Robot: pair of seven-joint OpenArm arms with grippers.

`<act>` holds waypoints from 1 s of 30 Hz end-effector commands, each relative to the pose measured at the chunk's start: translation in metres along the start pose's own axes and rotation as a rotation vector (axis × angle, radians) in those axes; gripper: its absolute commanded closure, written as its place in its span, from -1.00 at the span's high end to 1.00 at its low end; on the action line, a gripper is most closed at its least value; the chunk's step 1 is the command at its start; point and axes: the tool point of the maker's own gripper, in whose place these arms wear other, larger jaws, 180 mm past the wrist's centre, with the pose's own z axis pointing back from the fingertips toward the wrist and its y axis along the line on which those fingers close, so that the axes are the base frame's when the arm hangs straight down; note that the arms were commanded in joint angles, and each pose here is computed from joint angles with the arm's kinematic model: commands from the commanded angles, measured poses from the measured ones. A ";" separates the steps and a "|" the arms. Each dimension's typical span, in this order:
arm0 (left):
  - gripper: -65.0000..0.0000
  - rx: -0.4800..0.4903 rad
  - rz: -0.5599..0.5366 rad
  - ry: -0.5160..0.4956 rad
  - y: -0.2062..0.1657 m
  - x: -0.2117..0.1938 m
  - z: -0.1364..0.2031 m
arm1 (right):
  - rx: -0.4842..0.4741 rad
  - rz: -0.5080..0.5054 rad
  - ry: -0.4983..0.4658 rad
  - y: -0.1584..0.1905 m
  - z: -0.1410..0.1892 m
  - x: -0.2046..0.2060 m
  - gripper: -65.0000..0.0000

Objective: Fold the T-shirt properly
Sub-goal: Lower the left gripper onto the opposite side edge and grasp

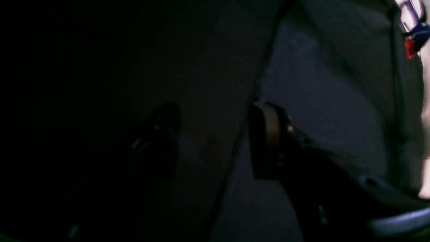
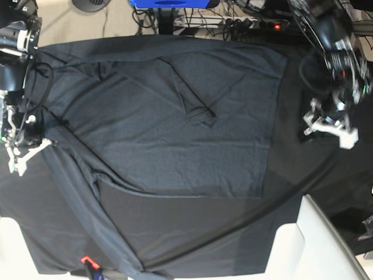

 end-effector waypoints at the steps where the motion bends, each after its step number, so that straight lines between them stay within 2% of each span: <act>1: 0.00 -0.020 -0.043 -0.020 -0.008 0.020 -0.004 | -0.012 0.008 -0.015 -0.006 0.004 0.011 -1.00; 4: 0.00 0.003 -0.115 0.086 -0.014 0.007 -0.026 | -0.012 0.008 -0.015 -0.006 0.004 0.011 -1.00; 8: -0.01 0.038 -0.141 0.139 -0.010 0.000 -0.036 | -0.012 0.008 -0.015 -0.006 0.004 0.011 -1.00; 24: -0.01 0.010 -0.099 0.199 -0.021 -0.034 -0.049 | -0.012 0.008 -0.015 -0.006 0.004 0.011 -1.00; 30: -0.01 -0.012 -0.085 0.174 -0.031 -0.037 -0.056 | -0.012 0.008 -0.015 -0.006 0.004 0.011 -1.00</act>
